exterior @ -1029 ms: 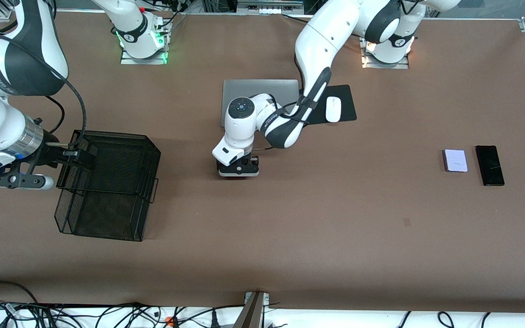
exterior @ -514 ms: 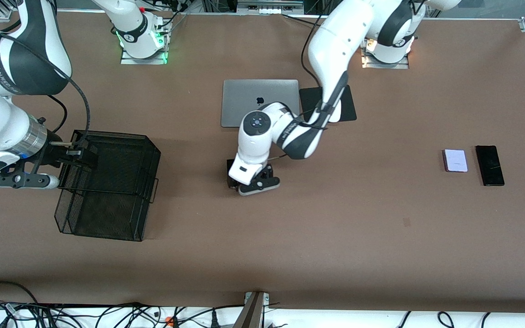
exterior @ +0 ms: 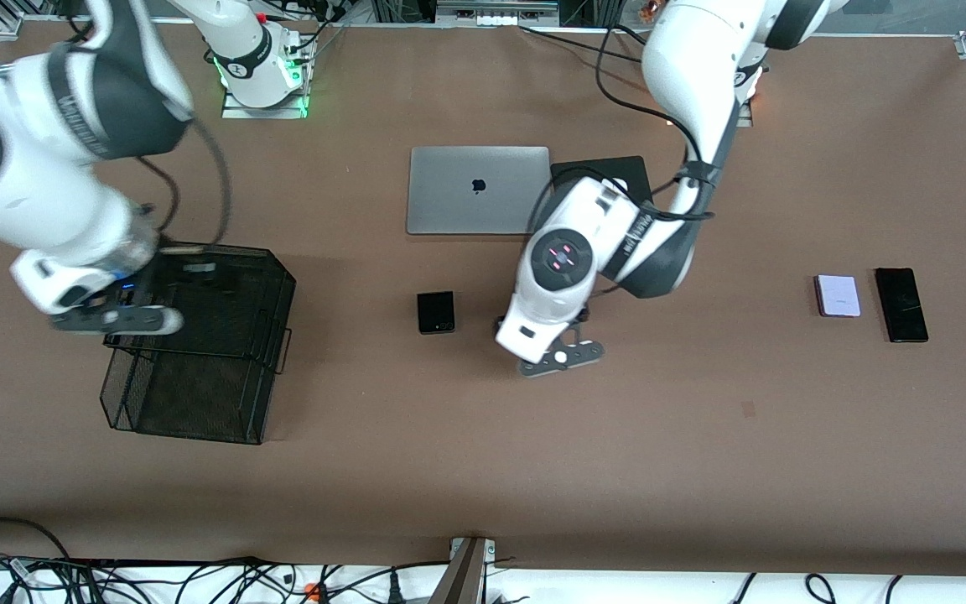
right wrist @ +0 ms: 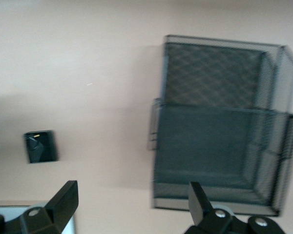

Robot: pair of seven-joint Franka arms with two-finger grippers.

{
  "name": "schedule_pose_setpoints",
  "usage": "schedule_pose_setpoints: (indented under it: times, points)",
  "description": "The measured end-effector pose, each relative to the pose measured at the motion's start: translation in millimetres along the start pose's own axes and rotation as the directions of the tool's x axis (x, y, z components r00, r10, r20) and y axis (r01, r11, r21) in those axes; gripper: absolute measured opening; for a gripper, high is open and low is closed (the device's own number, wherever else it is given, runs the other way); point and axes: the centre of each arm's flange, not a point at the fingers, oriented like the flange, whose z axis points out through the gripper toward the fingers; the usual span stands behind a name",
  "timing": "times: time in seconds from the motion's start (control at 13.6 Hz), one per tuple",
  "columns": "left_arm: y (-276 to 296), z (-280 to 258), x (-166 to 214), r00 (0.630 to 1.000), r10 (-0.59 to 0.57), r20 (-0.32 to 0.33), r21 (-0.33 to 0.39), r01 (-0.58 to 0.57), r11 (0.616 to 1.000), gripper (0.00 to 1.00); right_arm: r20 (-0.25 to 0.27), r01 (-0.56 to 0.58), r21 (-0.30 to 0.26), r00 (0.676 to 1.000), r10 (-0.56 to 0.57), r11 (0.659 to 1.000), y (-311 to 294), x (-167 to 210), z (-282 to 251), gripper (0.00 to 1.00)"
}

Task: Place phones with both arms
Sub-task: 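Release the flip phone with the left gripper while the right gripper approaches, then grasp the flip phone with the right gripper while the left gripper reaches the white phone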

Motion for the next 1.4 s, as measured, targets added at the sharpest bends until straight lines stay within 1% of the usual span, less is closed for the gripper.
schedule_pose_setpoints:
  times: [0.07, 0.15, 0.22, 0.29, 0.44, 0.59, 0.81, 0.88, 1.03, 1.18, 1.4]
  points:
    - [-22, 13, 6, 0.999, 0.037, 0.034, 0.021, -0.038, 0.999, 1.00, 0.010, 0.011, 0.016, 1.000, -0.011, 1.000, -34, -9, 8, 1.00]
    - [-46, 20, 11, 0.995, 0.077, 0.066, 0.033, -0.079, 0.996, 1.00, 0.013, 0.031, 0.043, 0.999, -0.032, 0.999, -66, -15, 20, 1.00]
    - [-73, 24, 16, 0.988, 0.119, 0.094, 0.041, -0.124, 0.991, 1.00, 0.003, 0.058, 0.070, 0.998, -0.058, 0.996, -96, -19, 35, 1.00]
    - [-103, 25, 22, 0.980, 0.160, 0.117, 0.049, -0.166, 0.985, 1.00, 0.004, 0.080, 0.083, 0.997, -0.081, 0.993, -120, -22, 54, 1.00]
    - [-178, 21, 36, 0.961, 0.231, 0.151, 0.078, -0.244, 0.967, 1.00, 0.049, 0.114, 0.077, 0.992, -0.117, 0.991, -153, -28, 104, 1.00]
    - [-257, 15, 50, 0.947, 0.269, 0.178, 0.088, -0.288, 0.954, 1.00, 0.097, 0.122, 0.066, 0.987, -0.128, 0.990, -165, -27, 153, 1.00]
    - [-352, 10, 66, 0.929, 0.312, 0.199, 0.065, -0.330, 0.942, 1.00, 0.121, 0.127, 0.066, 0.983, -0.135, 0.990, -177, -26, 206, 1.00]
    - [-378, 9, 71, 0.929, 0.312, 0.197, 0.054, -0.328, 0.943, 1.00, 0.126, 0.123, 0.066, 0.983, -0.131, 0.990, -180, -27, 217, 1.00]
    - [-421, 12, 78, 0.943, 0.290, 0.164, 0.042, -0.300, 0.953, 1.00, 0.125, 0.111, 0.066, 0.985, -0.118, 0.992, -192, -32, 230, 1.00]
    - [-457, 24, 77, 0.962, 0.256, 0.099, 0.039, -0.261, 0.965, 1.00, 0.103, 0.099, 0.078, 0.989, -0.107, 0.992, -203, -35, 241, 1.00]
    - [-506, 56, 61, 0.968, 0.249, 0.025, 0.032, -0.250, 0.968, 1.00, 0.071, 0.078, 0.098, 0.994, -0.085, 0.992, -211, -37, 267, 1.00]
